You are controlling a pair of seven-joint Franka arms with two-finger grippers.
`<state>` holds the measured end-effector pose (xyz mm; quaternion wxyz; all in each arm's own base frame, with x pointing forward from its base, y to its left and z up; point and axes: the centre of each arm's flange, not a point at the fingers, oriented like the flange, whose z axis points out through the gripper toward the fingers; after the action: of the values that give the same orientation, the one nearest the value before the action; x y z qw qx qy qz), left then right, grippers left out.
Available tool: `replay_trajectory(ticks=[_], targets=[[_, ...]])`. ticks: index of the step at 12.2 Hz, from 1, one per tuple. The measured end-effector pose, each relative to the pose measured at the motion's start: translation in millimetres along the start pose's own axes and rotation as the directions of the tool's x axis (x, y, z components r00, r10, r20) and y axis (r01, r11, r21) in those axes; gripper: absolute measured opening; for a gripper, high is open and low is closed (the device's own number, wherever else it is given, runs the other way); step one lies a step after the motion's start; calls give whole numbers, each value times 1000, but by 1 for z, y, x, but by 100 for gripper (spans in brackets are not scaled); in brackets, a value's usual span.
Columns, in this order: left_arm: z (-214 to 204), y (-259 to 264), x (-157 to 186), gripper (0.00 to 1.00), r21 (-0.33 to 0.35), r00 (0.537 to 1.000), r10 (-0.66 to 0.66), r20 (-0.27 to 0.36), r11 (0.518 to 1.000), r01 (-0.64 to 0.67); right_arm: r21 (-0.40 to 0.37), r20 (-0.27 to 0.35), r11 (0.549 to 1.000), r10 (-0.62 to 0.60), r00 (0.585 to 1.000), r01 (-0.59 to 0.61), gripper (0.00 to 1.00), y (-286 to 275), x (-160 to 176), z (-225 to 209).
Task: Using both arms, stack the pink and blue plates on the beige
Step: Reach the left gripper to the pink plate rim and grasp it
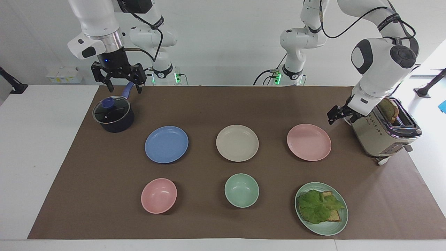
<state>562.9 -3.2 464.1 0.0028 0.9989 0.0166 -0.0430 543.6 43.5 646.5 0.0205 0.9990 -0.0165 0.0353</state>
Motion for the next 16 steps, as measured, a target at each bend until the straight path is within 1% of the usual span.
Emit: replay_trajectory(ticks=[3, 8, 10, 12, 13, 14, 15, 16], targets=[[34, -7, 2, 100, -2, 1000, -16, 8, 1000, 16, 0, 0, 1000, 0, 1000, 0, 100, 0, 0, 0], [115, -22, 8, 100, -5, 993, -114, 36, 993, 115, 0, 1, 1000, 2, 1000, -2, 100, 1, 0, 0], [134, -21, 5, 99, -2, 987, -150, 54, 989, 151, 0, 1, 1000, 2, 1000, -2, 100, 1, 0, 0], [142, -20, 0, 74, 2, 984, -166, 71, 986, 167, 0, 1, 1000, 2, 1000, -2, 100, 1, 0, 0], [143, -19, 0, 58, 2, 983, -167, 73, 986, 167, 0, 1, 1000, 2, 1000, -2, 100, 1, 0, 0], [143, -19, 0, 47, 2, 983, -167, 73, 986, 167, 0, 1, 1000, 2, 1000, -2, 100, 1, 0, 0], [143, -19, 0, 33, 2, 983, -167, 73, 986, 167, 0, 1, 1000, 2, 1000, -2, 100, 1, 0, 0], [142, -19, 0, 17, 3, 983, -166, 75, 986, 166, 0, 1, 1000, 2, 1000, -2, 100, 1, 0, 0]])
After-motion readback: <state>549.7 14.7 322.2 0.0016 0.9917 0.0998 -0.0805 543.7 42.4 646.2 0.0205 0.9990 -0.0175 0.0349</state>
